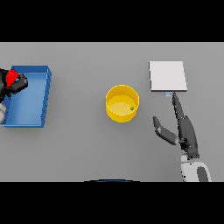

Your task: Pick up the red beaker and tilt it to pour out 1 green nut into yellow bowl. Pick up the yellow bowl and place it on the metallic measuring scale.

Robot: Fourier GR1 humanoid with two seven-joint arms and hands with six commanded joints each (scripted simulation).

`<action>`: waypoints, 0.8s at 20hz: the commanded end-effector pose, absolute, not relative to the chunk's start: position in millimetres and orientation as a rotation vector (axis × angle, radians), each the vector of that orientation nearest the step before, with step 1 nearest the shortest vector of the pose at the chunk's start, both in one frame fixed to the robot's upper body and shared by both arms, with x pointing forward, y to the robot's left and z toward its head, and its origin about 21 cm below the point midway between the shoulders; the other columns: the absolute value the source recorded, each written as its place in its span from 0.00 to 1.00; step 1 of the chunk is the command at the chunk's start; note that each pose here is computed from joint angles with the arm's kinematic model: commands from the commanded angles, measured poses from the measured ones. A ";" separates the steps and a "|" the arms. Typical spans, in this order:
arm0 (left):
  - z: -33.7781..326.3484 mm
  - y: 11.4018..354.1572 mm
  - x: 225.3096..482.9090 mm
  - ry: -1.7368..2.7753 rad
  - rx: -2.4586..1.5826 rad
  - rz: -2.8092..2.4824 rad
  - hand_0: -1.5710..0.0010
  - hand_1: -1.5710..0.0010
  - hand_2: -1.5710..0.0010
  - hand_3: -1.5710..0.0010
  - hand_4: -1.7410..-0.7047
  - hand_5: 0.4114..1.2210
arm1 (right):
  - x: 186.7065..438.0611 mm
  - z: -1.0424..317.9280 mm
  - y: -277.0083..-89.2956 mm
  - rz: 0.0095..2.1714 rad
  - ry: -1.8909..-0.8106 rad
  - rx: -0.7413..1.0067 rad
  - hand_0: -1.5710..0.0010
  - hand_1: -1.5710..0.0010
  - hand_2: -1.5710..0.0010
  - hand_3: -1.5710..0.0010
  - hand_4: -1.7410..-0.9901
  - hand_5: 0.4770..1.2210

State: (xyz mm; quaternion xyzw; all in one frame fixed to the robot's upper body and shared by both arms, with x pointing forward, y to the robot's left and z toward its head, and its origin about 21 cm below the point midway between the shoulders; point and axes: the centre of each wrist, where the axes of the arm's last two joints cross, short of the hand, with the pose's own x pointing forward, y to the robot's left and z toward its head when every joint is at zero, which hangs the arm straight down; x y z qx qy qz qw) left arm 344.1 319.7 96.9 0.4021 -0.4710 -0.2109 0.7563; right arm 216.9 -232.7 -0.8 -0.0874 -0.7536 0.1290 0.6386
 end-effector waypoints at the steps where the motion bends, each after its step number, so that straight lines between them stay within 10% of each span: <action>1: 99.5 322.3 342.0 -1.001 0.846 -0.475 0.26 0.40 0.39 0.43 0.60 0.45 | 216.3 -0.8 -233.3 0.296 -1.718 -0.204 1.00 1.00 1.00 1.00 0.74 0.25; 7: 107.1 323.5 337.0 -0.957 0.756 -0.556 0.81 0.84 0.84 0.85 0.88 0.34 | 214.8 1.9 -228.3 0.310 -1.712 -0.210 1.00 1.00 1.00 1.00 0.74 0.25; 16: 114.2 321.6 345.4 -1.071 0.744 -0.520 0.97 0.98 0.98 0.98 0.93 0.32 | 219.4 8.0 -226.0 0.415 -1.702 -0.230 1.00 1.00 1.00 1.00 0.75 0.27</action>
